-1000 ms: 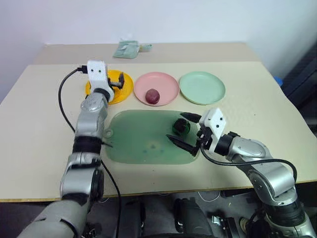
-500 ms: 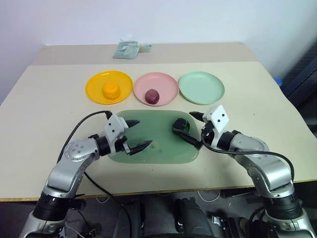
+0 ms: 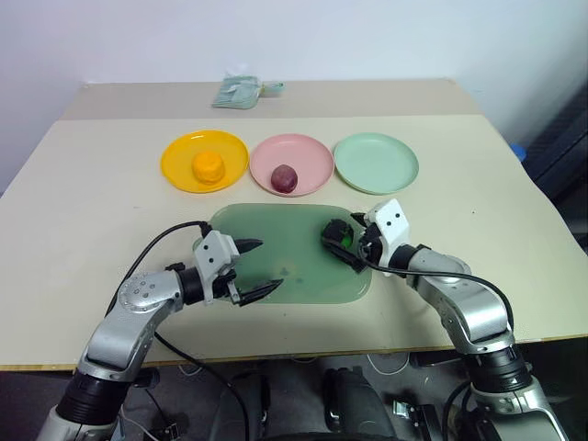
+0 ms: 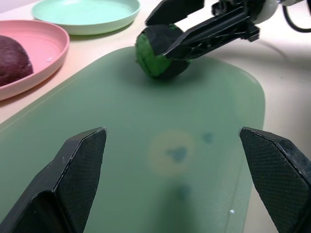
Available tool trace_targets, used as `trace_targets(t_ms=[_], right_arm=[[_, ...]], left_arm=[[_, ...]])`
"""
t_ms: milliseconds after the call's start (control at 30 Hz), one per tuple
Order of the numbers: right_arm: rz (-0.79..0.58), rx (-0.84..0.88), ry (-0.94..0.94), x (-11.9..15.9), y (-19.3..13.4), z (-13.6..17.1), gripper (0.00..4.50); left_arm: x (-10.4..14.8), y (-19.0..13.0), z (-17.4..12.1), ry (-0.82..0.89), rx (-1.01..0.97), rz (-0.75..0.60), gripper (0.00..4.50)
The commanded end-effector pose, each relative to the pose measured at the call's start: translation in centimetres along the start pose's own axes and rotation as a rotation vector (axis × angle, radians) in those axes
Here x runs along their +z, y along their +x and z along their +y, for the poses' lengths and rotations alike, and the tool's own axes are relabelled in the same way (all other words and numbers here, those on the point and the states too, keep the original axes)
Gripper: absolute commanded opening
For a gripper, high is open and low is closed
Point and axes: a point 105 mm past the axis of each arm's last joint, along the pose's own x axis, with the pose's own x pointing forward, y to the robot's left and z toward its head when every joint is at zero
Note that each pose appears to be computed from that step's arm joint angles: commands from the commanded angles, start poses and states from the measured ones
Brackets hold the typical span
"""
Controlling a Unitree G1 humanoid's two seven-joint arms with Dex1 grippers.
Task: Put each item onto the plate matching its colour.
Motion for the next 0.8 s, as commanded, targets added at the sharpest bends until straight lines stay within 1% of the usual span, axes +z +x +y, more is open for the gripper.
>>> trace_targets(t_ms=[33,67,167,233,300,467,600,700,800], right_arm=[[-0.028,0.005,-0.005,0.7,0.2,0.1,4.50],[-0.027,0.004,-0.002,0.7,0.2,0.0,4.50],[-0.033,-0.001,0.007,0.8,0.2,-0.1,3.64],[-0.039,-0.005,0.015,0.9,0.2,-0.1,2.59],[-0.044,-0.007,0.015,1.0,0.2,-0.2,1.75],[-0.062,-0.017,-0.004,1.7,0.2,-0.4,1.75],[-0.133,-0.059,-0.025,4.2,0.4,-1.5,1.75],[-0.172,-0.162,-0.031,6.1,0.9,-4.1,1.75],[-0.171,-0.248,-0.024,6.9,1.8,-6.5,1.75]], left_arm=[[0.9,0.0,-0.2,0.042,-0.004,-0.030,4.44],[0.9,0.0,-0.2,0.042,-0.003,-0.030,4.44],[0.9,0.1,-0.2,0.041,0.000,-0.030,4.50],[0.8,0.1,-0.2,0.040,0.002,-0.028,4.50],[0.7,0.1,-0.2,0.040,0.004,-0.025,4.50],[0.5,0.2,0.0,0.046,0.015,-0.021,4.50],[0.6,0.3,0.4,0.050,0.035,-0.030,4.50],[0.9,0.3,0.8,0.043,0.064,-0.049,4.50],[1.2,0.5,1.2,0.031,0.085,-0.070,4.50]])
